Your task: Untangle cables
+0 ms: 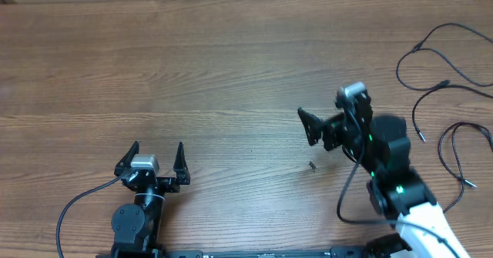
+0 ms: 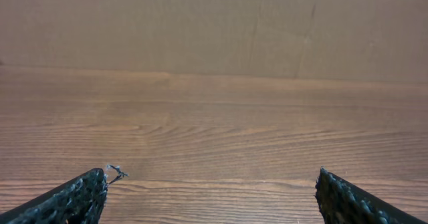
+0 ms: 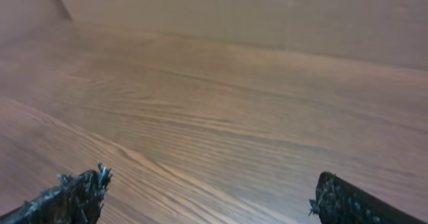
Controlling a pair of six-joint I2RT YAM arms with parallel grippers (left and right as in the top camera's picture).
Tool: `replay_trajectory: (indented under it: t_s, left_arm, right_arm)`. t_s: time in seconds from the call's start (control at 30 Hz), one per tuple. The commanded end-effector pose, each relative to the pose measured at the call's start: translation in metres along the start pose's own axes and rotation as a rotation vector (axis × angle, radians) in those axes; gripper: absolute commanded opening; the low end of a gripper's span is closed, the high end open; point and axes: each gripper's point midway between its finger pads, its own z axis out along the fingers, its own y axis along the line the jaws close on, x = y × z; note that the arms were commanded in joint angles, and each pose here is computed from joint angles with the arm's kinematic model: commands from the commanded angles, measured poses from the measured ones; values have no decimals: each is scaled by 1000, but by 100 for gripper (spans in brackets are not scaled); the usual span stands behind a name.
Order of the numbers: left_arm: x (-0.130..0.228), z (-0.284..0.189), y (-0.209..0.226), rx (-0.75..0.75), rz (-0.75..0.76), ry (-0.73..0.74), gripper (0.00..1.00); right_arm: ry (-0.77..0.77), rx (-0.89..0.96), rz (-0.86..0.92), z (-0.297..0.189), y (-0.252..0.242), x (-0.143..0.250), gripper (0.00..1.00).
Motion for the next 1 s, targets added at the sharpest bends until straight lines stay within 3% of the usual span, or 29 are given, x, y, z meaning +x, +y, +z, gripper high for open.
replay_trajectory:
  t_s: [0.0,0.57,0.73,0.97]
  left_arm:
    - [0,0,-1,8,26,-5,100]
    - [0,0,-1,8,26,-5,99]
    - [0,0,-1,8,26,-5,100]
    - [0,0,-1,8,26,-5,100]
  right_arm:
    - [-48,35,9,-16,-11,17,100]
    - [-181,157,37,-63,-36,66,100]
    - [-142,159,54,-62,-37,92,100]
    - [-247,218,69,-77,-51,71,100]
